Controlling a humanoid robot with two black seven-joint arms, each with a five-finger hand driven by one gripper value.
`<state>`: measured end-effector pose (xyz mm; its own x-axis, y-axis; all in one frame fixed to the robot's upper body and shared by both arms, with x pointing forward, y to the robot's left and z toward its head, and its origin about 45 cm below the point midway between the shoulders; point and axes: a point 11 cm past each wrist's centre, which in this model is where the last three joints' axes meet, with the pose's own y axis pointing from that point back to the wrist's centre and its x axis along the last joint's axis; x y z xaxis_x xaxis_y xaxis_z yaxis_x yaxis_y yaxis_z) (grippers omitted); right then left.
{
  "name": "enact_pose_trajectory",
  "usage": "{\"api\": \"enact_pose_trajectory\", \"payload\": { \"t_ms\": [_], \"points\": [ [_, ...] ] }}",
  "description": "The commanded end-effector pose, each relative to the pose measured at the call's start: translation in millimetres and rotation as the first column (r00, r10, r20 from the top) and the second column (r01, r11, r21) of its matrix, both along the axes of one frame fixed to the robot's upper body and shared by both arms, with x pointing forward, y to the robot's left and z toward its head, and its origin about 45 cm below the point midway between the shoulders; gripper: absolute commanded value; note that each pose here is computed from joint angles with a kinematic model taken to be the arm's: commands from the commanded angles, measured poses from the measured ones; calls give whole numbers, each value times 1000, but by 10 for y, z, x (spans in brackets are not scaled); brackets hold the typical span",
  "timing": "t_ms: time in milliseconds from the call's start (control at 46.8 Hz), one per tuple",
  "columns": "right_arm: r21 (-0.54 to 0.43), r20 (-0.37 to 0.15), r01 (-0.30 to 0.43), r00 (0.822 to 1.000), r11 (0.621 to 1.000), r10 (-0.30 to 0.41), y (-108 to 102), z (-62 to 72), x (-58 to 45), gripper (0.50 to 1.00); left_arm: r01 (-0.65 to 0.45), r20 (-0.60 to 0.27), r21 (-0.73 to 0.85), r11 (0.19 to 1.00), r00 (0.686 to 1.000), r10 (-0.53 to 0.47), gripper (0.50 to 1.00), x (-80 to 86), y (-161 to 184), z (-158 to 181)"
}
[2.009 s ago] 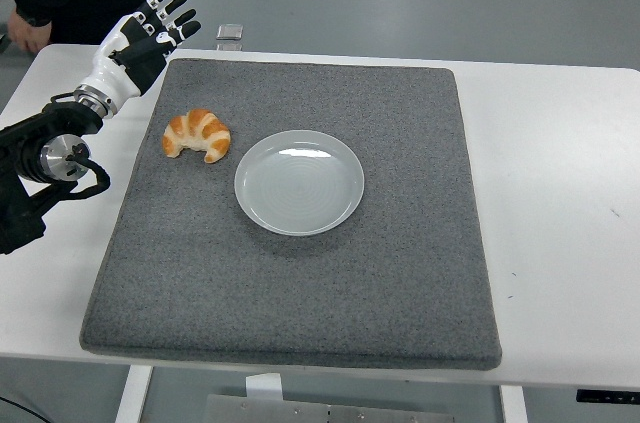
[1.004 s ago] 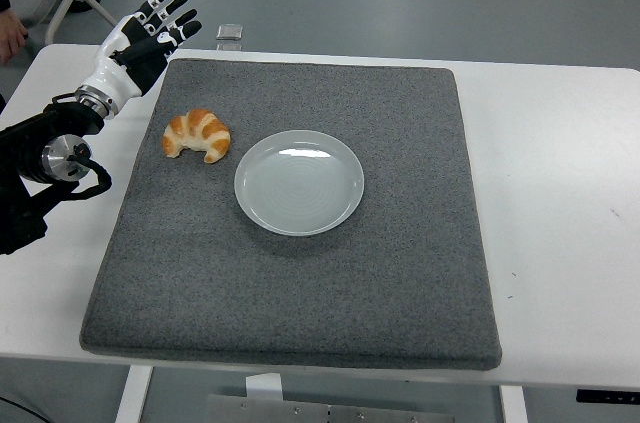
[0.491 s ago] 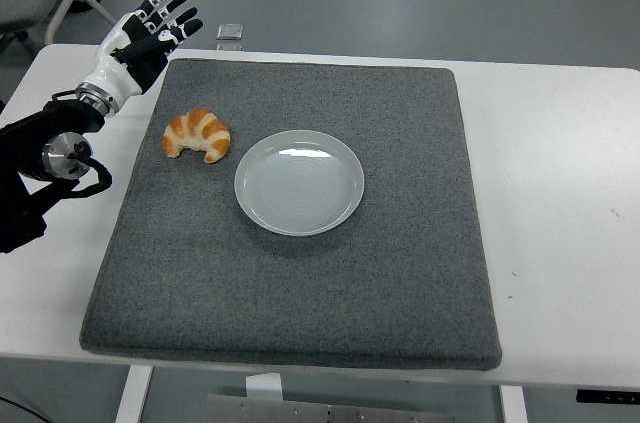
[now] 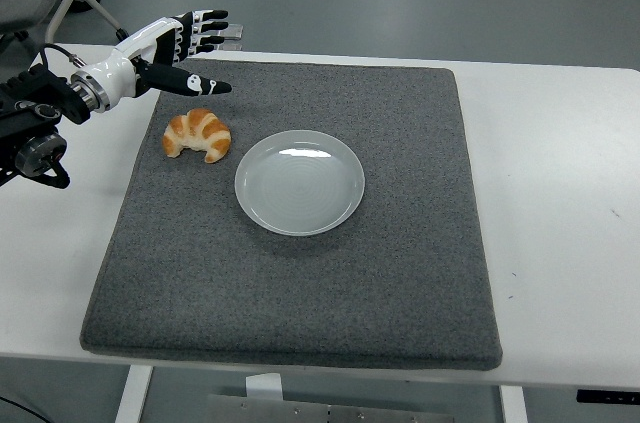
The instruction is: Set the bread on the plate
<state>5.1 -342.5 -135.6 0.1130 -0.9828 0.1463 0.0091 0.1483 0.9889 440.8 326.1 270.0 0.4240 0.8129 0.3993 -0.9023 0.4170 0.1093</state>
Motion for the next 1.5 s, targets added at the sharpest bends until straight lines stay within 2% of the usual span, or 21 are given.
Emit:
{"api": "enact_pose_trajectory", "payload": {
  "t_ms": [0, 107, 278, 598, 1004, 1474],
  "points": [
    [1, 0, 0, 1000, 1000, 0, 1, 0, 0, 930, 1, 26, 61, 998, 1000, -3, 990, -47, 70, 36],
    [1, 0, 0, 1000, 1000, 0, 1, 0, 0, 930, 34, 56, 136, 990, 998, -42, 990, -142, 117, 121],
    [1, 1, 0, 1000, 1000, 0, 1, 0, 9, 930, 62, 142, 339, 939, 983, -116, 988, -271, 177, 183],
    [1, 1, 0, 1000, 1000, 0, 1, 0, 9, 930, 62, 109, 442, 895, 987, -122, 988, -477, 311, -267],
    [1, -2, -1, 1000, 1000, 1, 0, -1, -10, 930, -10, 137, 468, 884, 989, -62, 988, -335, 332, -493],
    [-1, -2, -1, 1000, 1000, 1, -1, 0, -10, 930, -29, 125, 479, 877, 992, -36, 988, -215, 271, -752]
  ]
}}
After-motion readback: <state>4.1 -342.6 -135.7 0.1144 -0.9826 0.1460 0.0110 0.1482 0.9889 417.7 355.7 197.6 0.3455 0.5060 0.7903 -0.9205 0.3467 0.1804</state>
